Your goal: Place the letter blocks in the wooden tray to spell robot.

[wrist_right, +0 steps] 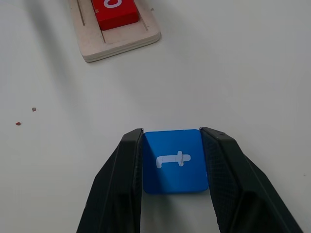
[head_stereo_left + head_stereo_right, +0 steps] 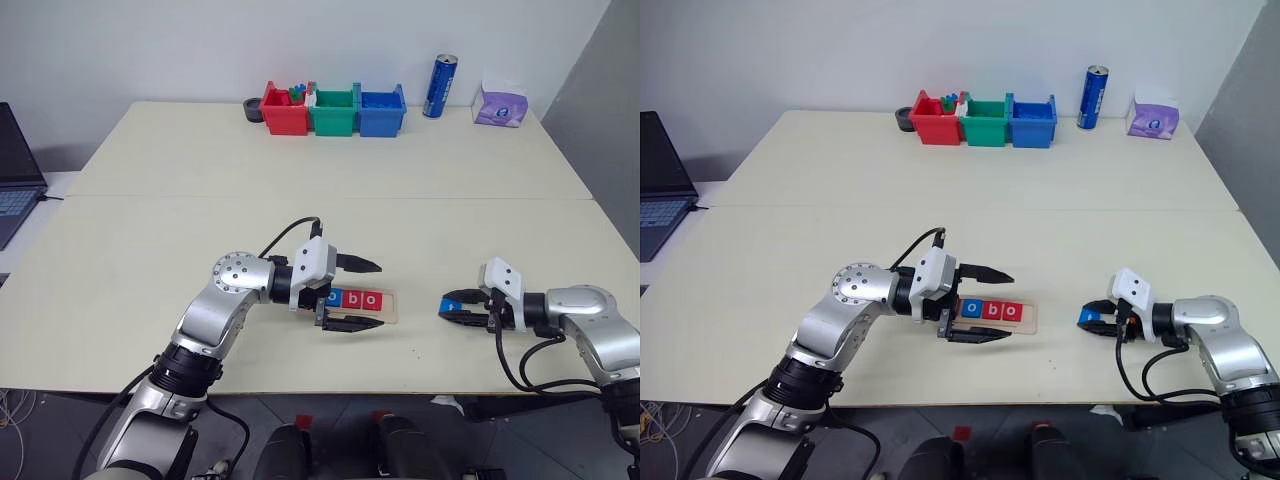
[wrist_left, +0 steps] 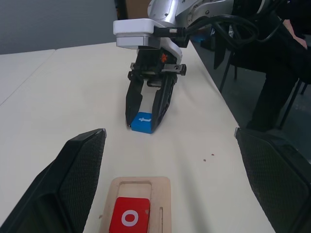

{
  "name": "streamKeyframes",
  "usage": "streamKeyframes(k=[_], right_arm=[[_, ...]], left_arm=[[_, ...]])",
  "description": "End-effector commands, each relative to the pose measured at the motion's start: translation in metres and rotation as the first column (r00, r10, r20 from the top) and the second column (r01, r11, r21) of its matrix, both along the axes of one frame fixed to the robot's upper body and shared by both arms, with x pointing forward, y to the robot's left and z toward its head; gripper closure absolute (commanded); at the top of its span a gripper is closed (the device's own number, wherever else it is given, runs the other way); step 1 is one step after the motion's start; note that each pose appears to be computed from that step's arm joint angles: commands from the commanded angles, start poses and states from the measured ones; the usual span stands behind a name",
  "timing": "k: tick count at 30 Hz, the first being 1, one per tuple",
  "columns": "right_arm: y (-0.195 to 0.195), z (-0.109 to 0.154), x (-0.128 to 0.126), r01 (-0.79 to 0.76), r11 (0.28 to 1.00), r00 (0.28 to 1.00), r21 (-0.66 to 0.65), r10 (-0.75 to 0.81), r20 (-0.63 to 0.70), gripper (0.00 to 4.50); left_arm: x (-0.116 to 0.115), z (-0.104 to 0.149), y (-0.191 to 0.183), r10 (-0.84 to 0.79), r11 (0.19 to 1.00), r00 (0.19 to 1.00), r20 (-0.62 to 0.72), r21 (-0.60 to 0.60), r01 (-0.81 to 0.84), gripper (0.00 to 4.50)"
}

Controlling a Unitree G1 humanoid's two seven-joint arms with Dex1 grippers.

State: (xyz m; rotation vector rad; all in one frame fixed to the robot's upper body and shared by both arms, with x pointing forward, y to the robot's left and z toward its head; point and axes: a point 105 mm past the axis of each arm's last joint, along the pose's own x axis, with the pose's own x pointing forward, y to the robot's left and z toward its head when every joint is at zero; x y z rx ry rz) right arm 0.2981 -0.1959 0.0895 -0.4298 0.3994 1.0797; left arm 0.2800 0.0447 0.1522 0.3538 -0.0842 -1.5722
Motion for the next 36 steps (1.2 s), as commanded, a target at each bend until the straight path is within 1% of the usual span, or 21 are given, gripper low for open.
streamKeyframes(k=[1, 4, 7, 13, 16, 19, 26, 36], right_arm=[[0.008, 0.022, 0.002, -0.042, 0.999, 0.997, 0.005, 0.041, 0.061, 3.07], [0.024, 0.038, 0.000, -0.080, 0.996, 0.994, 0.039, 0.077, 0.083, 3.07], [0.051, 0.050, 0.000, -0.138, 0.986, 0.988, 0.089, 0.131, 0.081, 3.07], [0.086, 0.041, 0.008, -0.207, 0.974, 0.978, 0.095, 0.202, 0.057, 3.07], [0.093, 0.033, 0.013, -0.228, 0.971, 0.974, 0.078, 0.225, 0.039, 3.07], [0.093, 0.028, 0.017, -0.233, 0.971, 0.972, 0.056, 0.232, 0.027, 3.07], [0.088, 0.021, 0.019, -0.259, 0.966, 0.966, 0.018, 0.259, -0.001, 3.07], [0.084, 0.018, 0.019, -0.274, 0.962, 0.962, -0.010, 0.274, -0.009, 3.07]], left_arm=[[0.000, 0.008, 0.000, -0.010, 1.000, 0.999, 0.037, -0.017, 0.010, 0.00], [0.002, 0.011, 0.009, 0.003, 1.000, 0.999, 0.049, -0.019, -0.002, 0.00], [0.004, 0.010, 0.031, 0.026, 1.000, 0.998, 0.054, 0.014, -0.026, 0.00], [0.013, 0.005, 0.080, 0.105, 0.988, 0.992, 0.068, 0.108, -0.112, 0.00], [0.014, 0.006, 0.094, 0.131, 0.982, 0.988, 0.079, 0.127, -0.140, 0.00], [0.014, 0.007, 0.093, 0.138, 0.982, 0.986, 0.093, 0.117, -0.149, 0.00], [0.006, 0.005, 0.071, 0.118, 0.989, 0.989, 0.093, 0.074, -0.125, 0.00], [0.007, 0.007, 0.069, 0.122, 0.990, 0.988, 0.092, 0.067, -0.128, 0.00]])
